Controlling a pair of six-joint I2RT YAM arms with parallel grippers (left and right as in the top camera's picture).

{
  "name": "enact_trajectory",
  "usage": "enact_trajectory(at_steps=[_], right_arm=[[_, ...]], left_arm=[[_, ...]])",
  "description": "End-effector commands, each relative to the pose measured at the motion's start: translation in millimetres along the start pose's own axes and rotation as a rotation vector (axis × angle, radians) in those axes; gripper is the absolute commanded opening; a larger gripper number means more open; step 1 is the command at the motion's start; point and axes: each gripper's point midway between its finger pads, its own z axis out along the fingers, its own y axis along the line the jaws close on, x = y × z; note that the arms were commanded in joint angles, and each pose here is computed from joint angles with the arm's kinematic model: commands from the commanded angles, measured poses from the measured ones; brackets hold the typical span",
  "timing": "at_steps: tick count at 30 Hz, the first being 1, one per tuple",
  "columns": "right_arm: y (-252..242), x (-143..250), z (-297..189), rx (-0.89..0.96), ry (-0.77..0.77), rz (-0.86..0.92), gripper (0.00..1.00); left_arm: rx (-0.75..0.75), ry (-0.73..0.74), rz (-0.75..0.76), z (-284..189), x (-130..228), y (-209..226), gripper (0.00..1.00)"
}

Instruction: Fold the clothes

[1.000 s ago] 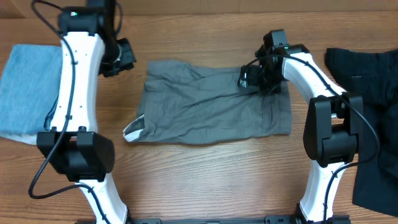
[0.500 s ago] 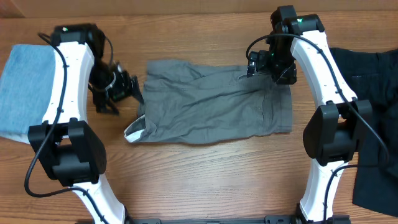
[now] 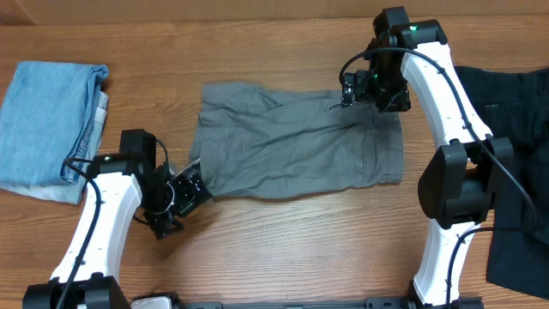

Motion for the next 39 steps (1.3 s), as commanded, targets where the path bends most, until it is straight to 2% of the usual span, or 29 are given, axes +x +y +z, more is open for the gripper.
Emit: enact_trajectory(at_steps=[1, 4, 9, 13, 14, 15, 16, 17, 18, 23, 29, 33, 39], right_arm=[[0.9, -7.3, -8.6, -0.008, -0.037, -0.029, 1.00], [0.9, -6.1, -8.5, -0.007, -0.032, -0.031, 1.00], [0.3, -4.2, -8.5, -0.005, -0.024, -0.029, 1.00], [0.3, -4.2, -8.5, -0.005, -0.024, -0.029, 1.00], [0.2, -4.3, -8.5, -0.005, -0.024, -0.029, 1.00], [0.2, -4.3, -8.5, -0.005, -0.025, -0.029, 1.00], [0.3, -4.5, -8.5, -0.006, -0.025, -0.029, 1.00], [0.3, -4.5, -8.5, -0.006, -0.025, -0.029, 1.00], [0.3, -4.5, -8.5, -0.006, -0.025, -0.029, 1.00], [0.7, -6.7, -8.6, -0.007, -0.034, -0.030, 1.00], [0.6, -6.2, -8.6, -0.007, -0.032, -0.031, 1.00], [0.5, -5.0, -8.5, -0.006, -0.027, -0.029, 1.00], [0.5, -5.1, -8.5, -0.006, -0.028, -0.029, 1.00]], left_arm=[[-0.001, -0.105, -0.063, 7.6, -21.4, 0.4, 0.96], [0.024, -0.182, -0.075, 10.4, -39.4, -3.8, 0.95], [0.034, -0.218, -0.066, 13.8, -47.3, -4.9, 0.95], [0.029, -0.205, -0.036, 26.6, -48.6, -11.9, 0.85], [0.034, -0.199, -0.024, 30.3, -48.9, -15.7, 0.80], [0.051, -0.188, -0.008, 33.8, -48.0, -21.7, 0.64], [0.075, -0.187, 0.008, 34.5, -48.5, -28.3, 0.33], [0.078, -0.190, 0.010, 33.4, -49.1, -29.7, 0.06], [0.080, -0.195, 0.021, 31.7, -50.4, -31.3, 0.04], [0.080, -0.232, 0.100, 14.4, -57.1, -50.2, 0.04], [-0.049, -0.431, 0.329, -35.4, -63.6, -107.6, 0.04], [-0.090, -0.426, 0.398, -19.8, -58.0, -117.2, 0.04], [-0.119, -0.374, 0.515, 24.4, -70.2, -135.3, 0.04]])
